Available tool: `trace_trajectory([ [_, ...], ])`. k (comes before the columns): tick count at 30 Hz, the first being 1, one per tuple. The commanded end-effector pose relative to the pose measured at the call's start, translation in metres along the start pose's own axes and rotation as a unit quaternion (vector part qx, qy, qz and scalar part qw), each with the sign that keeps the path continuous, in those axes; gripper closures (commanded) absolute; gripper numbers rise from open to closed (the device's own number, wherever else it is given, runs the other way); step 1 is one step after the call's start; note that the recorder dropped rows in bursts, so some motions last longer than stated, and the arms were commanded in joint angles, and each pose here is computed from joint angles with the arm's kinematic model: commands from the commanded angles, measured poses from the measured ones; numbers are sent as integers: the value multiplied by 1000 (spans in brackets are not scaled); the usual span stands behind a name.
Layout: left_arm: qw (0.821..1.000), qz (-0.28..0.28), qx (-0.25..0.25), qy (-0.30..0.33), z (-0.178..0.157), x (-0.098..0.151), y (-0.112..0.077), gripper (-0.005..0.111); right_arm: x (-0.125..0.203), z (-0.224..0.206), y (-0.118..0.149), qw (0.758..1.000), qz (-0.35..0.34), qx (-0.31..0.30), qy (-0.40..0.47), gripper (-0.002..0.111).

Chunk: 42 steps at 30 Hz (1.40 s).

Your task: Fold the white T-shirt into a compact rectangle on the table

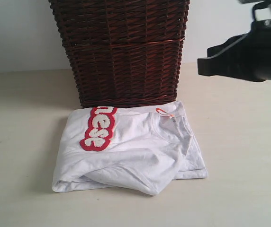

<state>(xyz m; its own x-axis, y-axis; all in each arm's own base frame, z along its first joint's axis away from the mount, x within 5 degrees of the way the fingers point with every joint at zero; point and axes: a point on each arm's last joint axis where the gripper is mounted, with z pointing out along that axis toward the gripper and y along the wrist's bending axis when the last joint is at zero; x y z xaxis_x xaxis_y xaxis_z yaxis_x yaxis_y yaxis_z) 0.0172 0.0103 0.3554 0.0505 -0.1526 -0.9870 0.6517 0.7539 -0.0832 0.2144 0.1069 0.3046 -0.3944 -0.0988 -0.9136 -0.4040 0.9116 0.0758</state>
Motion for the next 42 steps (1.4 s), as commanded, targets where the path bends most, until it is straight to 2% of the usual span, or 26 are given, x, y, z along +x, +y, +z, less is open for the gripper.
trace_trajectory([
  [1,999,-4,5,-36,-12,1,2,107,-7,-46,0,997,14,-9,-74,108],
  [9,1000,-1,5,-31,-10,7,2,107,2,-137,-2,975,21,-26,-221,108],
  [16,1000,-2,3,-24,-10,8,3,107,34,-202,-6,938,27,-42,-343,108],
  [21,1000,-3,2,-23,-10,8,3,107,54,-233,-8,912,27,-48,-406,108],
  [36,1000,-2,2,-22,-10,9,3,107,57,-229,-9,919,36,-50,-390,108],
  [42,1000,-1,4,5,-3,26,1,107,57,-229,-9,919,36,-50,-390,108],
])
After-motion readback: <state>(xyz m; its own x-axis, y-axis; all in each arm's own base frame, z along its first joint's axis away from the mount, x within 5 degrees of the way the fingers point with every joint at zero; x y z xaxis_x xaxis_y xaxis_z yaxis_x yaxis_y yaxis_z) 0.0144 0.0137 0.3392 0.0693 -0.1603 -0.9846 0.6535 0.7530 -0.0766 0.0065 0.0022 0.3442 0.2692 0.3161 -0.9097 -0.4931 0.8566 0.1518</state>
